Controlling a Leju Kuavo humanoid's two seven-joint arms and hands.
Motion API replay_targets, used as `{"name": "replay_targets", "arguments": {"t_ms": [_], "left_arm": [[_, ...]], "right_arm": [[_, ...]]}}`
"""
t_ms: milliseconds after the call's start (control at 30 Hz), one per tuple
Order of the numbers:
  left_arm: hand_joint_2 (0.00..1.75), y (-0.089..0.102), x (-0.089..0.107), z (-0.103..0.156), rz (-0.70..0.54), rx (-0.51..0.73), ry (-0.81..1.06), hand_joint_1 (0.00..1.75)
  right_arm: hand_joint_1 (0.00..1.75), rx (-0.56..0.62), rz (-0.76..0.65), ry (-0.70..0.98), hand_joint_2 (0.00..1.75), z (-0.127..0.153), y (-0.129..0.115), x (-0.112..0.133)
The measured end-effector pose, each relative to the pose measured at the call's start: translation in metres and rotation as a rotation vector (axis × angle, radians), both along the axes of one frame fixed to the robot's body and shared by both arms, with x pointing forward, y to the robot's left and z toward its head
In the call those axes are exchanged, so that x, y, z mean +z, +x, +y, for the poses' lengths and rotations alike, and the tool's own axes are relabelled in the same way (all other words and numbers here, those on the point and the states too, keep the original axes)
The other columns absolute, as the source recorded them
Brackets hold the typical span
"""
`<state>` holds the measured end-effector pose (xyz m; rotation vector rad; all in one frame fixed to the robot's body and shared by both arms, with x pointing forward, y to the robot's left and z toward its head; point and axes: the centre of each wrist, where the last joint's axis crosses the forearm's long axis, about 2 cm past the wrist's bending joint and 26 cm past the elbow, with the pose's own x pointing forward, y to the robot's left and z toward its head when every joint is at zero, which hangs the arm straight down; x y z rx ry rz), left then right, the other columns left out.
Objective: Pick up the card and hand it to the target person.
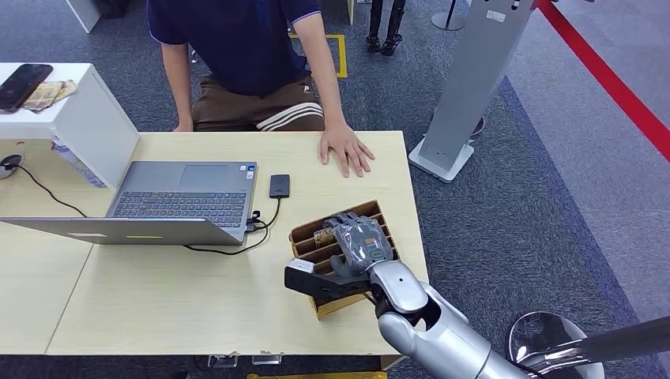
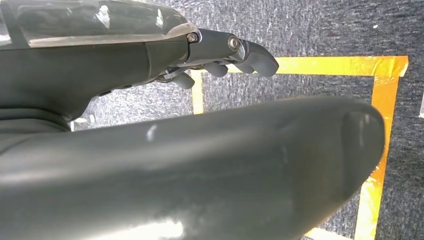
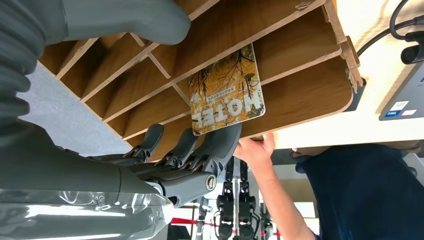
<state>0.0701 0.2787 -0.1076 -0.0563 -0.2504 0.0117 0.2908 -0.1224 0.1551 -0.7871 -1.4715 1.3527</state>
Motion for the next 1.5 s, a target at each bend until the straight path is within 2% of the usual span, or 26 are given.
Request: {"name": "replay_targets", "arguments": {"t_ms": [67,167,233,700,800,933,1500], "left_arm": [[0.0,0.0,0.0,0.0,0.0,-0.001,-0.001,0.0],[0.0,0.0,0.0,0.0,-0.001,-0.002,-0.002,0.0],[0.0,0.0,0.0,0.0,-0.001,-0.001,-0.002,0.0],[0.0,-0.001,0.0,0.0,0.003,0.0,0.003,0.0],[0.0,-0.001,0.0,0.001,0.003,0.0,0.003,0.0],[1.75,-0.002,0.0,0.001,0.004,-0.001,0.002,0.0],[1.75,-0.006,-0.001,0.002,-0.007,-0.014,0.002,0.0]], "right_arm": [[0.79,-0.002,0.001,0.0,1.75,0.0,0.0,0.0],[1.16,-0.006,0.0,0.002,1.75,0.0,0.001,0.0],[1.29,-0.015,-0.007,0.008,1.75,-0.001,0.002,0.001],[1.65,-0.064,-0.057,0.052,1.75,-0.01,0.008,0.015],[1.68,-0.065,-0.059,0.053,1.75,-0.011,0.008,0.016],[1.68,-0.066,-0.055,0.055,1.75,-0.012,0.008,0.016],[1.68,-0.072,-0.003,0.109,1.75,-0.017,0.008,0.019]]}}
